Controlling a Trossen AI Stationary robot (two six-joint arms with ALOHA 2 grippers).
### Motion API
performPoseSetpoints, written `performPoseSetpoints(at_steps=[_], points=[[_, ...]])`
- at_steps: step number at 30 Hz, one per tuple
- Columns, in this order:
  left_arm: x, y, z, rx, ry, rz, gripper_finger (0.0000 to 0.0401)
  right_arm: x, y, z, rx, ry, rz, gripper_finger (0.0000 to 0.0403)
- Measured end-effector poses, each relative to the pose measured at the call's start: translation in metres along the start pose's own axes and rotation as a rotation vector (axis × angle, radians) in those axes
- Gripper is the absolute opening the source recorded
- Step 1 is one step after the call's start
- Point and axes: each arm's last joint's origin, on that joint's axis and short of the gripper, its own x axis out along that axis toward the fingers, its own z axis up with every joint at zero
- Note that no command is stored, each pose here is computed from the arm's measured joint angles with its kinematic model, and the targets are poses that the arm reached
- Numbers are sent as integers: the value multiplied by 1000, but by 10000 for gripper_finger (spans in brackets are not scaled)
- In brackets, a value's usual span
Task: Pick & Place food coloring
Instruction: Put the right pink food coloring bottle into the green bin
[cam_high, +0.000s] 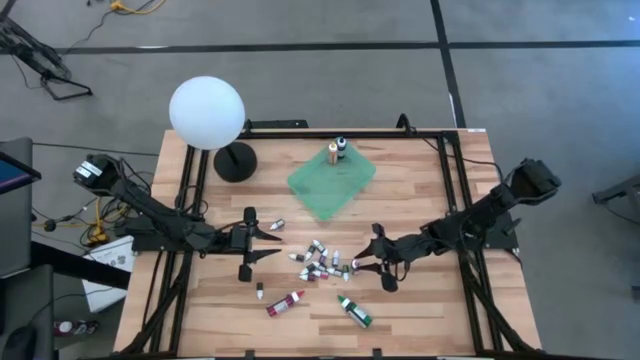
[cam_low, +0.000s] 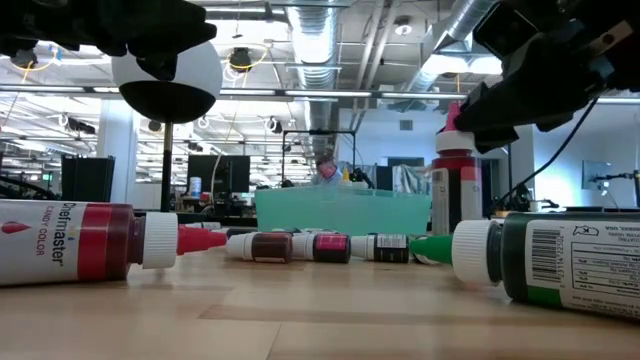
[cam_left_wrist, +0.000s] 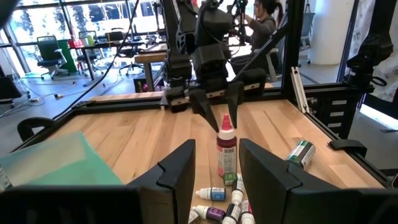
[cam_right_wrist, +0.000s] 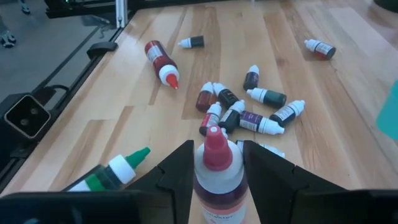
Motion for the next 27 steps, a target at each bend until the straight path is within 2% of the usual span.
performPoseSetpoints(at_steps=[13,27], points=[[0,0,-1,5,12,1,119,-2,-4,3,2,-7,32,125],[0,0,-2,6,15,6,119,-2,-3,4,-13,-16,33,66]])
